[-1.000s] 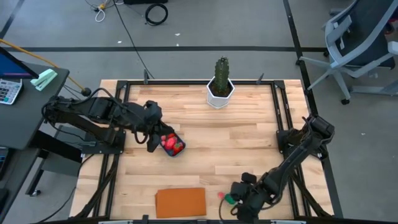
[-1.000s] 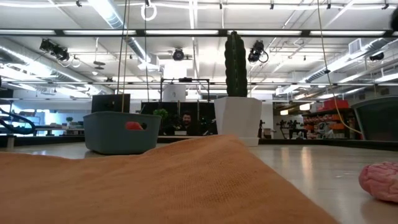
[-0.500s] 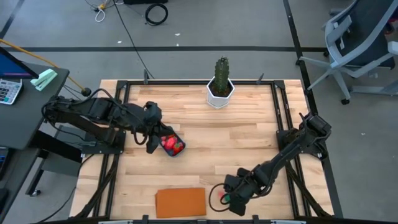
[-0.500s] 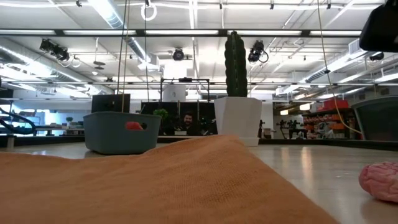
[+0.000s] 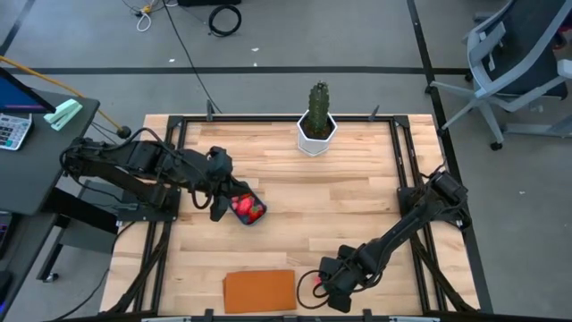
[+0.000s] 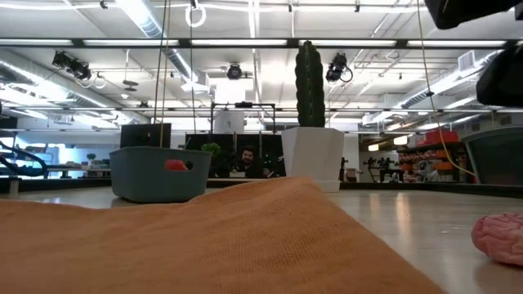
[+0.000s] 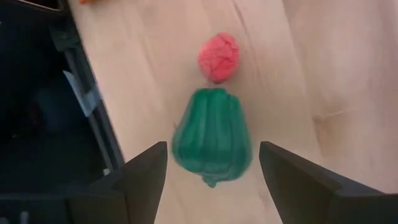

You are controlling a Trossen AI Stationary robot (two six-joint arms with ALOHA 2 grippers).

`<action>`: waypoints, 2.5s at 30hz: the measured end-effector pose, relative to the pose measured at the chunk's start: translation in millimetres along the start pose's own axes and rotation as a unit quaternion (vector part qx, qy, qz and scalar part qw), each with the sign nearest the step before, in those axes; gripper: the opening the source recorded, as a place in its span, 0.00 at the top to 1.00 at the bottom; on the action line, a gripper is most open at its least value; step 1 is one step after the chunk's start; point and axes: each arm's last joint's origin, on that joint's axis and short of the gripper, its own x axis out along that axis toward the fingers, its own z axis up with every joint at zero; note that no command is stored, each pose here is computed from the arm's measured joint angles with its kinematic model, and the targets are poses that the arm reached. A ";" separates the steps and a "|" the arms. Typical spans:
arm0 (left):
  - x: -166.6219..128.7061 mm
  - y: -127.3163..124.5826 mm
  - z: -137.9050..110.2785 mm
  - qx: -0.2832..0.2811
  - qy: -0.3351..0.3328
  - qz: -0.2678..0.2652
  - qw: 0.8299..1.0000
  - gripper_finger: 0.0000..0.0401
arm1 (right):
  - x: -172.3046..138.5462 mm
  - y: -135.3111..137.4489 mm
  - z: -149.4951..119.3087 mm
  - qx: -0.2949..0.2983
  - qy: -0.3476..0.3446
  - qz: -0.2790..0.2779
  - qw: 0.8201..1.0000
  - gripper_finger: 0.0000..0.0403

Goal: Pick and placing Produce into tupperware
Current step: Put the bell pepper into the blue bin

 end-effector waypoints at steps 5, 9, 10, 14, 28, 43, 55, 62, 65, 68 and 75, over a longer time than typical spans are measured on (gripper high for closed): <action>0.0 0.0 0.0 0.001 0.000 0.000 1.000 0.97 | 6.3 0.8 -0.4 0.000 0.004 0.001 1.000 0.35; 0.0 0.0 -0.1 0.002 0.000 0.000 1.000 0.95 | 14.5 0.2 -0.5 -0.001 0.007 -0.005 1.000 0.35; 0.1 0.1 -0.1 0.002 0.001 0.000 1.000 0.95 | 17.6 0.1 -1.0 -0.001 0.011 -0.006 1.000 0.35; 0.1 0.0 -0.1 0.001 0.001 0.000 1.000 0.94 | 32.5 -0.1 -3.0 -0.003 0.034 -0.006 0.999 0.35; 0.1 0.1 -0.2 0.000 0.001 0.001 1.000 0.96 | 25.7 -1.8 4.8 -0.011 0.007 -0.002 1.000 0.44; 0.1 0.1 -0.2 0.000 0.001 0.001 1.000 0.97 | 15.6 -5.2 14.3 -0.019 -0.012 0.001 1.000 0.45; 0.1 0.1 -0.2 0.001 0.001 0.001 1.000 0.94 | -28.4 -21.2 51.1 -0.095 -0.151 -0.033 0.983 0.45; 0.2 0.8 0.3 0.001 -0.005 0.011 1.000 0.97 | -36.2 -40.6 108.1 -0.144 -0.265 -0.015 0.953 0.45; 0.2 0.9 0.4 0.001 -0.006 0.012 1.000 0.97 | -47.2 -54.5 135.5 -0.159 -0.330 -0.019 0.930 0.45; 0.2 1.0 0.4 0.001 -0.006 0.012 1.000 0.96 | -58.7 -74.6 161.5 -0.156 -0.365 0.006 0.918 0.45; 0.2 0.8 0.8 0.011 -0.008 0.011 1.000 0.94 | -75.0 -124.9 198.1 -0.115 -0.392 0.029 0.912 0.45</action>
